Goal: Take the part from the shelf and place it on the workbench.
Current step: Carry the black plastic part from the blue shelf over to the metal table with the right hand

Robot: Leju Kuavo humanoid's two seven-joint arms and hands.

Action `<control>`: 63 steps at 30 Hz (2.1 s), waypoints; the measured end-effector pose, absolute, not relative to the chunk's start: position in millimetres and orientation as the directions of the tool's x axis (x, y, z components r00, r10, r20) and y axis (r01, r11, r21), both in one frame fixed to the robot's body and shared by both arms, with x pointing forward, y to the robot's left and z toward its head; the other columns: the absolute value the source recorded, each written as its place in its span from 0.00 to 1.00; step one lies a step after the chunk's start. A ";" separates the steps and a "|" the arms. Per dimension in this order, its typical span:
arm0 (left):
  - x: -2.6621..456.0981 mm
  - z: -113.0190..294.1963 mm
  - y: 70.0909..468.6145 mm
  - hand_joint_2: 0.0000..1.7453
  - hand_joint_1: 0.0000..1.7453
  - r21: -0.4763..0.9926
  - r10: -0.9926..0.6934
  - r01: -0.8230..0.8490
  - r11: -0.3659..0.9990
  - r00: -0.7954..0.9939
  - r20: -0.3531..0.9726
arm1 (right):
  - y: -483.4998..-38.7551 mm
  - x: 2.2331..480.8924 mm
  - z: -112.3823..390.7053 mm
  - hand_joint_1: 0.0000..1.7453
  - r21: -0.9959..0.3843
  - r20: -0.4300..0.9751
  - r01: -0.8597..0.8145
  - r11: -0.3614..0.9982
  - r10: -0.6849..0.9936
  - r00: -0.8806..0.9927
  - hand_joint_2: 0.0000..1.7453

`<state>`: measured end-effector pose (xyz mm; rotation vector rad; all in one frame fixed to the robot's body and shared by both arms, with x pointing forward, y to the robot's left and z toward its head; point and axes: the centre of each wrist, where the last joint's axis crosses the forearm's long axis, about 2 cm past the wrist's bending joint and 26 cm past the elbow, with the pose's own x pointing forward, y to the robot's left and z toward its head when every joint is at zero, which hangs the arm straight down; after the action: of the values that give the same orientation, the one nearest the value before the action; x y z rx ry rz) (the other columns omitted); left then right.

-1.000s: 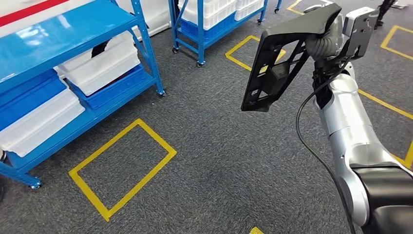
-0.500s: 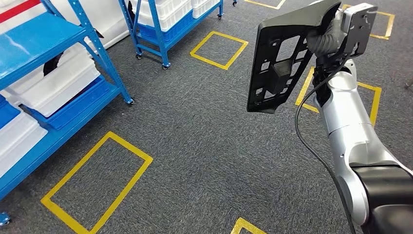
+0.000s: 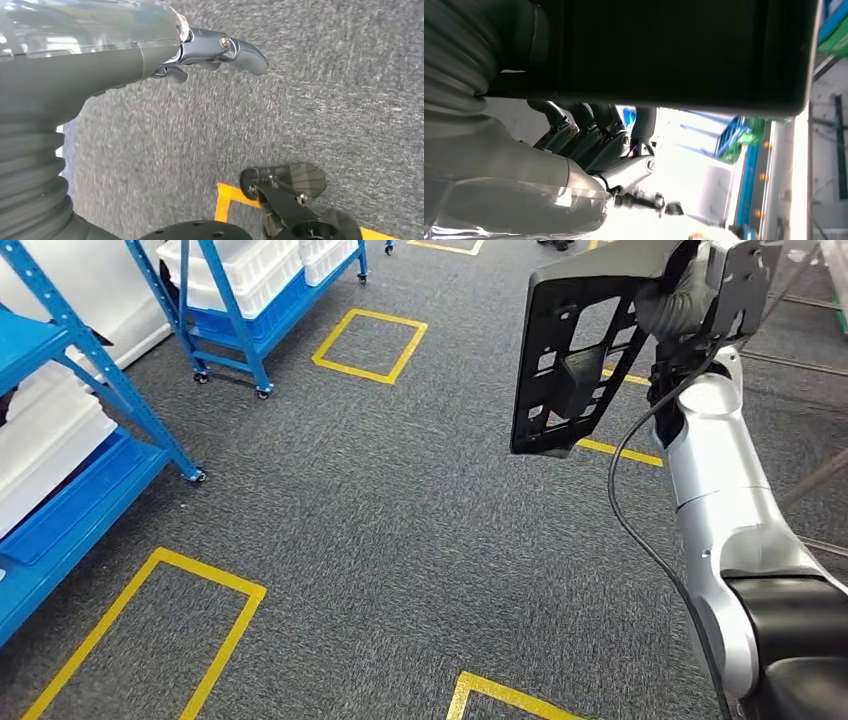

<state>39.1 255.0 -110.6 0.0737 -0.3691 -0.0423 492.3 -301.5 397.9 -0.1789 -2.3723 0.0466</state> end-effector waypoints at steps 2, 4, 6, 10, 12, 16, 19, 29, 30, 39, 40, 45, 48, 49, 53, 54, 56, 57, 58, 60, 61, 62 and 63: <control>38.6 -110.6 255.0 1.00 0.00 0.080 -0.060 0.033 0.996 0.933 0.356 | -304.9 491.0 405.1 1.00 -0.098 0.684 0.133 0.986 0.163 -0.711 1.00; 38.0 -110.7 254.8 1.00 0.00 0.079 -0.064 0.038 0.996 0.932 0.357 | -310.5 489.5 416.1 1.00 -0.106 0.675 0.150 0.983 0.182 -0.715 1.00; 37.7 -110.8 255.1 1.00 0.00 0.080 -0.068 0.042 0.996 0.930 0.361 | -317.4 487.5 432.9 1.00 -0.112 0.654 0.167 0.980 0.199 -0.730 1.00; 39.2 -110.6 255.7 1.00 0.00 0.079 -0.072 0.047 0.996 0.928 0.366 | -330.5 483.4 460.1 1.00 -0.115 0.628 0.191 0.975 0.220 -0.746 1.00; 42.0 -110.3 255.7 1.00 0.00 0.079 -0.073 0.047 0.996 0.928 0.365 | -334.9 481.1 474.2 1.00 -0.113 0.614 0.201 0.973 0.228 -0.756 1.00; 45.4 -109.9 255.7 1.00 0.00 0.079 -0.072 0.046 0.996 0.928 0.365 | -335.7 477.0 499.4 1.00 -0.105 0.583 0.216 0.971 0.236 -0.778 1.00; 48.0 -109.7 256.7 1.00 0.00 0.083 -0.075 0.048 0.995 0.926 0.370 | -337.8 476.3 501.2 1.00 -0.103 0.583 0.225 0.969 0.242 -0.775 1.00; 41.3 -110.7 260.7 1.00 0.00 0.089 -0.093 0.065 0.994 0.927 0.364 | -360.4 469.3 494.8 1.00 -0.093 0.565 0.274 0.957 0.277 -0.777 1.00; 41.0 -110.8 260.8 1.00 0.00 0.089 -0.094 0.066 0.994 0.927 0.363 | -360.9 468.5 493.2 1.00 -0.090 0.563 0.276 0.957 0.278 -0.779 1.00; 38.6 -111.3 264.3 1.00 0.00 0.085 -0.095 0.070 0.994 0.933 0.348 | -359.1 461.9 469.2 1.00 -0.094 0.563 0.303 0.948 0.301 -0.769 1.00; 39.3 -111.2 264.5 1.00 0.00 0.085 -0.095 0.069 0.994 0.933 0.346 | -358.5 461.1 468.0 1.00 -0.093 0.564 0.304 0.948 0.302 -0.769 1.00; 42.0 -110.9 265.0 1.00 0.00 0.089 -0.086 0.059 0.994 0.936 0.341 | -349.7 458.4 468.6 1.00 -0.083 0.557 0.292 0.953 0.287 -0.779 1.00; 43.9 -110.7 265.1 1.00 0.00 0.090 -0.081 0.053 0.994 0.936 0.342 | -344.9 459.1 463.1 1.00 -0.081 0.569 0.278 0.957 0.273 -0.776 1.00; 44.6 -110.6 265.2 1.00 0.00 0.091 -0.081 0.053 0.994 0.936 0.341 | -344.2 459.2 461.8 1.00 -0.081 0.572 0.274 0.958 0.270 -0.775 1.00; 40.3 -111.2 265.9 1.00 0.00 0.092 -0.077 0.049 0.995 0.942 0.325 | -344.7 458.5 461.6 1.00 -0.075 0.579 0.267 0.961 0.261 -0.773 1.00; 38.6 -111.3 266.0 1.00 0.00 0.092 -0.076 0.049 0.995 0.944 0.321 | -344.9 458.5 460.6 1.00 -0.076 0.582 0.266 0.961 0.260 -0.771 1.00; 37.5 -111.4 265.8 1.00 0.00 0.091 -0.074 0.048 0.995 0.946 0.317 | -345.3 458.6 459.0 1.00 -0.080 0.586 0.267 0.960 0.262 -0.767 1.00; 38.2 -111.4 265.7 1.00 0.00 0.091 -0.073 0.046 0.995 0.946 0.317 | -345.4 458.6 458.9 1.00 -0.081 0.585 0.267 0.960 0.263 -0.767 1.00; 39.1 -111.3 265.4 1.00 0.00 0.090 -0.071 0.045 0.995 0.946 0.317 | -345.7 458.5 460.2 1.00 -0.080 0.583 0.268 0.960 0.264 -0.769 1.00; 40.1 -111.1 264.7 1.00 0.00 0.091 -0.069 0.042 0.995 0.947 0.315 | -344.5 458.6 462.8 1.00 -0.079 0.577 0.267 0.961 0.262 -0.773 1.00; 39.6 -111.1 264.4 1.00 0.00 0.093 -0.067 0.040 0.995 0.948 0.312 | -343.1 458.9 462.6 1.00 -0.079 0.577 0.265 0.961 0.261 -0.774 1.00; 38.7 -111.2 263.9 1.00 0.00 0.095 -0.066 0.038 0.995 0.949 0.307 | -341.0 459.5 460.4 1.00 -0.080 0.579 0.261 0.962 0.258 -0.773 1.00; 37.9 -111.2 263.3 1.00 0.00 0.096 -0.063 0.036 0.995 0.951 0.302 | -338.3 460.3 457.0 1.00 -0.081 0.583 0.258 0.963 0.255 -0.771 1.00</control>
<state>37.9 263.3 -111.2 0.0901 -0.3100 -0.0504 460.3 -338.3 457.0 -0.3599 -2.4865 -0.0050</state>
